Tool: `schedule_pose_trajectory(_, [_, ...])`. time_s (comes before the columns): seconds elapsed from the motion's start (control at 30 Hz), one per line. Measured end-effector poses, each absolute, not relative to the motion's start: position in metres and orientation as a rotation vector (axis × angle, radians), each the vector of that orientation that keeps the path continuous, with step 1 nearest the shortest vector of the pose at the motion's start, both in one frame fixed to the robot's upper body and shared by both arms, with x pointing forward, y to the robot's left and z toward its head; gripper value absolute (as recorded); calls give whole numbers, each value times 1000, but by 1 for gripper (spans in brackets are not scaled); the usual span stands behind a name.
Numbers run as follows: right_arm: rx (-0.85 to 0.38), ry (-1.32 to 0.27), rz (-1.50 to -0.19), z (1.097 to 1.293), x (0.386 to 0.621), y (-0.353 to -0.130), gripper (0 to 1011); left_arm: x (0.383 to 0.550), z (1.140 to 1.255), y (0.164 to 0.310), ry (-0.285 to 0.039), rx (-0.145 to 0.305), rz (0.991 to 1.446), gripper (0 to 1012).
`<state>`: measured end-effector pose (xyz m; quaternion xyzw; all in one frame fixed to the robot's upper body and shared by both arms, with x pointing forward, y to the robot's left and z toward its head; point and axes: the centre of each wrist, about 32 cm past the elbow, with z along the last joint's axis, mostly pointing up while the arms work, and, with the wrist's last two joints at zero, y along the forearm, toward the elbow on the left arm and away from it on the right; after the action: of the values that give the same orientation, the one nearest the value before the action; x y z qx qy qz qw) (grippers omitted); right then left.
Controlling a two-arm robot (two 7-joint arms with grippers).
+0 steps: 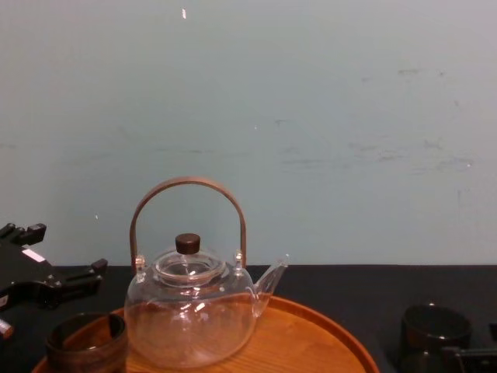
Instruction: Pick up the glass from the table and place it on the tray.
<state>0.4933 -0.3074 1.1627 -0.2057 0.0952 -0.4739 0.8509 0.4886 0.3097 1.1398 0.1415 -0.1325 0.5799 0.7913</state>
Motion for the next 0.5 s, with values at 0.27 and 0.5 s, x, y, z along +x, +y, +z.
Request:
schedule_pose_trajectory(0.27, [-436,202,-978,1163,504,-302,1002,489,1140,310,-285,305,1248,1001])
schedule_pose_trajectory(0.5, [-436,200,-962,1163,510,-297,1002,489,1140,310,-285,305,1248,1002])
